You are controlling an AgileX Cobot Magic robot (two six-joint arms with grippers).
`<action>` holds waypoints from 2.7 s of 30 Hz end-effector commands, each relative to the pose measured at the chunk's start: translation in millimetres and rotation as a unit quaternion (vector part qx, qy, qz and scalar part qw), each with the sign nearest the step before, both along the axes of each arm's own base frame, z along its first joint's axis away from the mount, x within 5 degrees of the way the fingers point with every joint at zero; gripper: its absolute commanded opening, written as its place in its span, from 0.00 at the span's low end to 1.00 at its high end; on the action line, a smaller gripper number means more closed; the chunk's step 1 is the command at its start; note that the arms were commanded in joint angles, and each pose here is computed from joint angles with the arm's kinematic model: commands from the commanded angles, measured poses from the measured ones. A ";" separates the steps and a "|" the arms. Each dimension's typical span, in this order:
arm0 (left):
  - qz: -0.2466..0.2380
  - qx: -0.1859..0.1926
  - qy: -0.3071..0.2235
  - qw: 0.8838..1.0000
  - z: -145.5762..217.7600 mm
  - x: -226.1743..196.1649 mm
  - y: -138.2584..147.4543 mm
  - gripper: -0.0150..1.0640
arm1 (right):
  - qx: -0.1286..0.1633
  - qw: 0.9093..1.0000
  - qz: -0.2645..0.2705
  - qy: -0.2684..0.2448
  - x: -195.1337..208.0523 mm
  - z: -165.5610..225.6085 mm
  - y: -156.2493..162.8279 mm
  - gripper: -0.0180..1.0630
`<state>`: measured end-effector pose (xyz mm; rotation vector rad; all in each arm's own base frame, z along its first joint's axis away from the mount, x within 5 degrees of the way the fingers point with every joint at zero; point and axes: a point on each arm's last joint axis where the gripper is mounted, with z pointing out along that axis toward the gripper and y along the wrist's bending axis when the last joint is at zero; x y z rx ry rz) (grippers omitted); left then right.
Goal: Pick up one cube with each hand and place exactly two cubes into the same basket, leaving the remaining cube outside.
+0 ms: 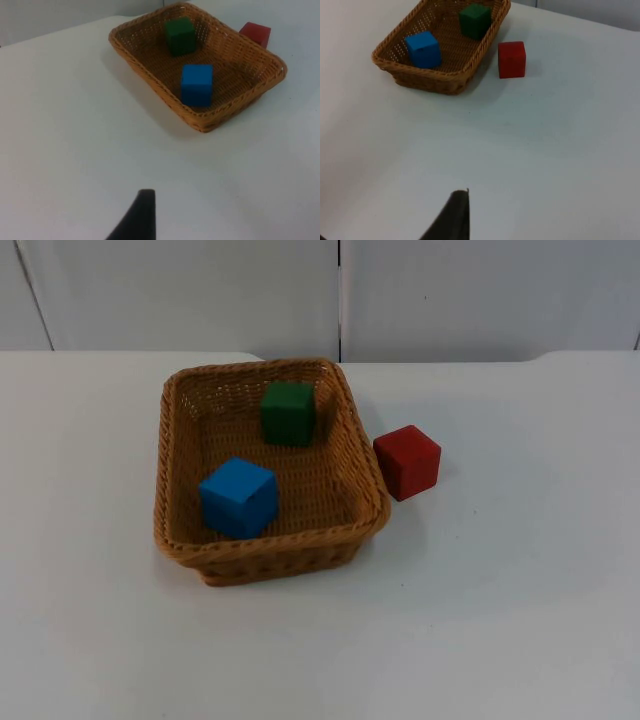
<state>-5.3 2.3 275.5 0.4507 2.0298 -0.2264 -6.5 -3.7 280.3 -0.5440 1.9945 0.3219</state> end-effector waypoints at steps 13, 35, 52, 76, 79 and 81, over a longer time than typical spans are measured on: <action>-0.001 -0.004 -0.003 1.000 -0.6 0.8 -0.3 0.99 | -0.002 1.000 0.000 -0.004 -0.1 -0.1 0.0 0.99; -0.001 -0.004 -0.003 1.000 -0.6 0.8 -0.3 0.99 | -0.001 1.000 0.000 -0.003 -0.1 -0.1 0.0 0.99; -0.001 -0.004 -0.003 1.000 -0.6 0.8 -0.3 0.99 | 0.002 0.991 -0.134 -0.002 -1.0 -0.1 2.6 0.99; -0.001 -0.004 -0.003 1.000 -0.6 0.8 -0.3 0.99 | 0.003 0.978 -0.207 -0.003 -1.0 0.1 3.7 0.99; -0.001 -0.004 -0.003 1.000 -0.6 0.8 -0.3 0.99 | 0.003 0.978 -0.207 -0.003 -1.0 0.1 3.7 0.99; -0.001 -0.004 -0.003 1.000 -0.6 0.8 -0.3 0.99 | 0.003 0.978 -0.207 -0.003 -1.0 0.1 3.7 0.99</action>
